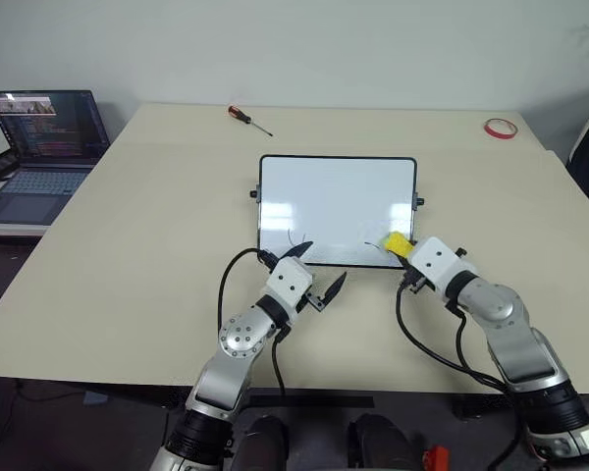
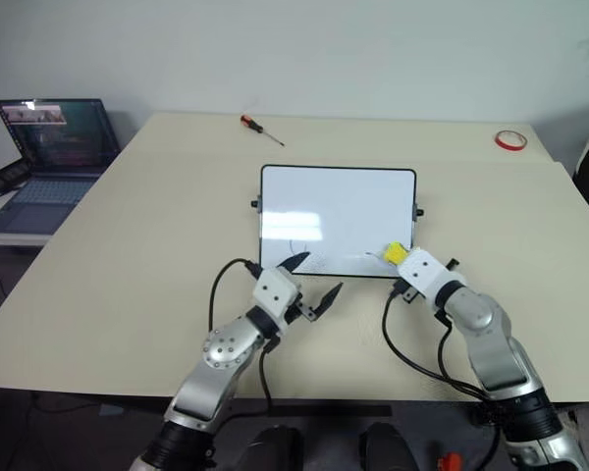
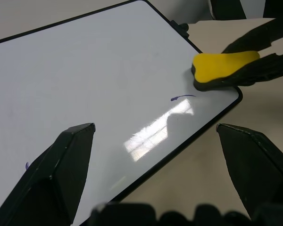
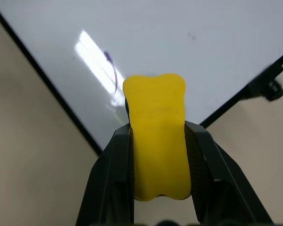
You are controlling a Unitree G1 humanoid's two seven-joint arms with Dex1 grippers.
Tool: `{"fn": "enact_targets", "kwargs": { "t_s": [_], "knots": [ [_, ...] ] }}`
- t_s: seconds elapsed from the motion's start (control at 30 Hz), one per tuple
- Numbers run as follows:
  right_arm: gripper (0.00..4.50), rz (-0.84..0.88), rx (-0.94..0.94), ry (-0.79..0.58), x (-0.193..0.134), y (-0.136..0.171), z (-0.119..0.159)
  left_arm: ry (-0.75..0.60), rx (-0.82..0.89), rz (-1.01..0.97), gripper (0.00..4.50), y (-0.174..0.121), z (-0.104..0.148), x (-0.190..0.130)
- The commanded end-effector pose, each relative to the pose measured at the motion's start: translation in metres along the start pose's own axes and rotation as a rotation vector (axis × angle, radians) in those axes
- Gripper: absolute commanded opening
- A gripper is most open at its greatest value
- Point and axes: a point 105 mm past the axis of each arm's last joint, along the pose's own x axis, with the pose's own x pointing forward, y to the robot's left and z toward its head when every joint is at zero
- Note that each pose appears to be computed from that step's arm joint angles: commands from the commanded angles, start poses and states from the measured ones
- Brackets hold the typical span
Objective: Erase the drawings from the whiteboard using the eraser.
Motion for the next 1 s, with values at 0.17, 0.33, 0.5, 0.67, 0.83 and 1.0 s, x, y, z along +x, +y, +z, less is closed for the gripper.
{"fn": "enact_targets", "kwargs": {
  "t_s": [0.17,0.33,0.5,0.67,0.83,1.0],
  "knots": [
    [1.14,0.01,-0.019,-0.119,0.02,0.011,0.035,-0.04,0.023,0.006,4.5,0.003,0.01,0.001],
    [1.14,0.039,-0.049,-0.106,0.028,0.018,0.037,-0.037,0.024,0.011,4.5,0.003,0.01,0.0],
    [1.14,0.073,-0.098,-0.005,0.027,0.022,0.016,-0.03,0.022,0.018,4.5,0.003,0.009,-0.002],
    [1.14,0.075,-0.114,0.053,0.019,0.017,0.001,-0.029,0.018,0.013,4.5,0.001,0.009,-0.002],
    [1.14,0.057,-0.074,0.114,0.003,0.011,-0.016,-0.028,0.019,0.014,4.5,0.002,0.009,-0.002],
    [1.14,0.001,-0.041,0.21,-0.02,-0.005,-0.042,-0.028,0.021,0.014,4.5,0.004,0.008,-0.001]
  ]
}}
